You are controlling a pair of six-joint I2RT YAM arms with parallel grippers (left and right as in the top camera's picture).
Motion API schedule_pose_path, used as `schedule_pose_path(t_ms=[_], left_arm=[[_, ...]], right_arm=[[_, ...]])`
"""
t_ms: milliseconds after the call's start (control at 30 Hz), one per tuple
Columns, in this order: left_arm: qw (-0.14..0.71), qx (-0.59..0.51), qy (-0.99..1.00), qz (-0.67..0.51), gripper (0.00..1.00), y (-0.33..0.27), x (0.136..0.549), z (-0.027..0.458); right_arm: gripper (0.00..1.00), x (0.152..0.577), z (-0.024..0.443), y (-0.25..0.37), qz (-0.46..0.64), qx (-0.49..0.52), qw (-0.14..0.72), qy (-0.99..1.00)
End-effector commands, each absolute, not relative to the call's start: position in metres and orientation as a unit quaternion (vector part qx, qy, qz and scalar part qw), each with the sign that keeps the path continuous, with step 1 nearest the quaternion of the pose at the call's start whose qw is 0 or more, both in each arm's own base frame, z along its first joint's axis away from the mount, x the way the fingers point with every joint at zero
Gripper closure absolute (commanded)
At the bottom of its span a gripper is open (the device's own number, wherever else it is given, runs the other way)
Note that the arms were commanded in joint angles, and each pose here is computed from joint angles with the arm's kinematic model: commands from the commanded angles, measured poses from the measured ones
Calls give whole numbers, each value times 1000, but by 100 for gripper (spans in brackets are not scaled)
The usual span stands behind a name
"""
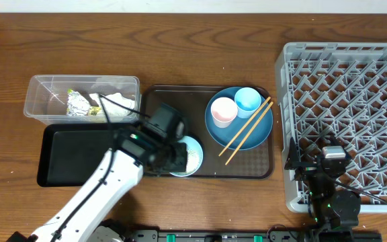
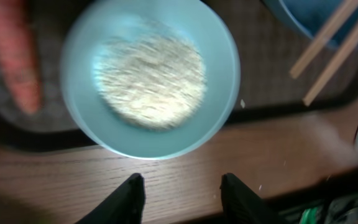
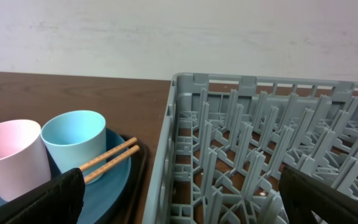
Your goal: Sort waste into correct bins and load items into the dishwasher rack
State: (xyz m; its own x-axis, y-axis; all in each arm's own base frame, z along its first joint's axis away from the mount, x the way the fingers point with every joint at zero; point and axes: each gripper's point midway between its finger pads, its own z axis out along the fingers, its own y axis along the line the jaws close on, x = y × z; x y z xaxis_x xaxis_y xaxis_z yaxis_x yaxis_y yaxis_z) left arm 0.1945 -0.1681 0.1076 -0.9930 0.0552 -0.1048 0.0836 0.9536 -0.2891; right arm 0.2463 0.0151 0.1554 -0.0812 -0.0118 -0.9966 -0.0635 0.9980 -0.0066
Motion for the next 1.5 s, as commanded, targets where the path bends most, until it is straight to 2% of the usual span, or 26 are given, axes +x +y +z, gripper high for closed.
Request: schedule_pose_path(t_ms=[0, 167, 333, 500, 1067, 1467], left_arm=[[67, 71, 988, -119, 53, -172, 192, 105], [96, 134, 980, -112, 53, -191, 188, 106], [131, 156, 977, -71, 53, -191, 193, 105], [144, 172, 971, -80, 53, -207, 195, 103], [112, 179, 976, -55, 53, -220, 202, 64], [136, 175, 974, -43, 53, -222, 215, 61]], right_arm=[[1, 246, 154, 13, 21, -17, 675, 737], [1, 246, 154, 13, 21, -18, 675, 737], [1, 246, 154, 13, 21, -18, 675, 737], [1, 246, 154, 13, 21, -18, 675, 737], [1, 246, 154, 13, 21, -18, 675, 737], [1, 246, 154, 13, 21, -18, 675, 737]])
